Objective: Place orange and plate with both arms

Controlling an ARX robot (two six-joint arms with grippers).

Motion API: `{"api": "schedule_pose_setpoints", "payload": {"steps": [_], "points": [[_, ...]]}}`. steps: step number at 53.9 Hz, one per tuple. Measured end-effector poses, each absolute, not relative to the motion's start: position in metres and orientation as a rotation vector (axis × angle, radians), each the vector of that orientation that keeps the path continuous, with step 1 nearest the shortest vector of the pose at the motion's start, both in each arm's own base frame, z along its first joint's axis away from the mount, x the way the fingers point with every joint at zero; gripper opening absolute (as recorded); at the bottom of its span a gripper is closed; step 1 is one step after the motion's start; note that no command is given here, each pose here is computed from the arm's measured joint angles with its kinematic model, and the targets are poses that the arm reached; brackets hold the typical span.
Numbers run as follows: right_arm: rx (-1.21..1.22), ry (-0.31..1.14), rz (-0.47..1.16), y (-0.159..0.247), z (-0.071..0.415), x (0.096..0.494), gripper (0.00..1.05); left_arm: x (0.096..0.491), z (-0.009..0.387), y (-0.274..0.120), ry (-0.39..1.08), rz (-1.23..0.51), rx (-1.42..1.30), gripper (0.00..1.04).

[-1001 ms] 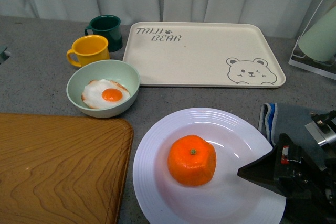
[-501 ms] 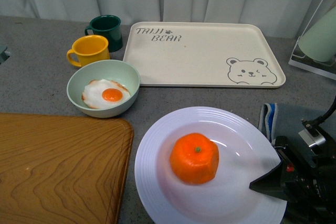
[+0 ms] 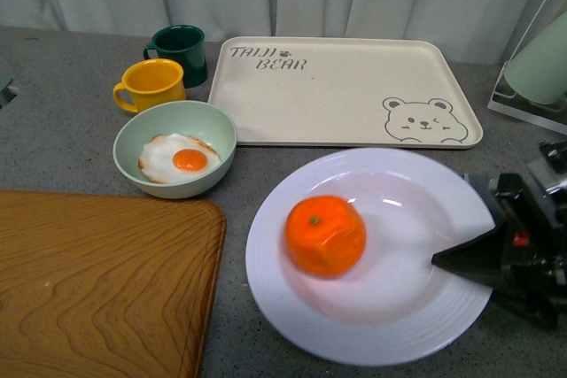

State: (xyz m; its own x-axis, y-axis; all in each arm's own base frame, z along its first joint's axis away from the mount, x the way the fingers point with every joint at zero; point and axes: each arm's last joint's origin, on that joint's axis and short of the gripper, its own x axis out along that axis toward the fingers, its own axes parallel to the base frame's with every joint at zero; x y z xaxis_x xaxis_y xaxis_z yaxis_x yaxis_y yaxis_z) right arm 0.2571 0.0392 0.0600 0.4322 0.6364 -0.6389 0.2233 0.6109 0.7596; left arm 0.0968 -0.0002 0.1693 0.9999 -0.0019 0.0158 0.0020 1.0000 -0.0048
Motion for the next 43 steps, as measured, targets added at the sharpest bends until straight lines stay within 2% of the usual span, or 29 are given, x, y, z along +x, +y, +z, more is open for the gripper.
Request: {"api": "schedule_pose_setpoints", "payload": {"steps": [6, 16, 43], "points": [[0.978, 1.044, 0.380, 0.040, 0.078, 0.272, 0.04, 0.097, 0.169, 0.000, -0.016, -0.003, -0.005, 0.98], [1.005, 1.012, 0.384, 0.044, 0.082, 0.312, 0.04, 0.097, 0.169, 0.000, -0.015, -0.002, -0.005, 0.98], [1.138, 1.069, 0.329, 0.061, 0.048, 0.431, 0.04, 0.097, 0.169, 0.000, -0.016, -0.002, -0.005, 0.98]]}}
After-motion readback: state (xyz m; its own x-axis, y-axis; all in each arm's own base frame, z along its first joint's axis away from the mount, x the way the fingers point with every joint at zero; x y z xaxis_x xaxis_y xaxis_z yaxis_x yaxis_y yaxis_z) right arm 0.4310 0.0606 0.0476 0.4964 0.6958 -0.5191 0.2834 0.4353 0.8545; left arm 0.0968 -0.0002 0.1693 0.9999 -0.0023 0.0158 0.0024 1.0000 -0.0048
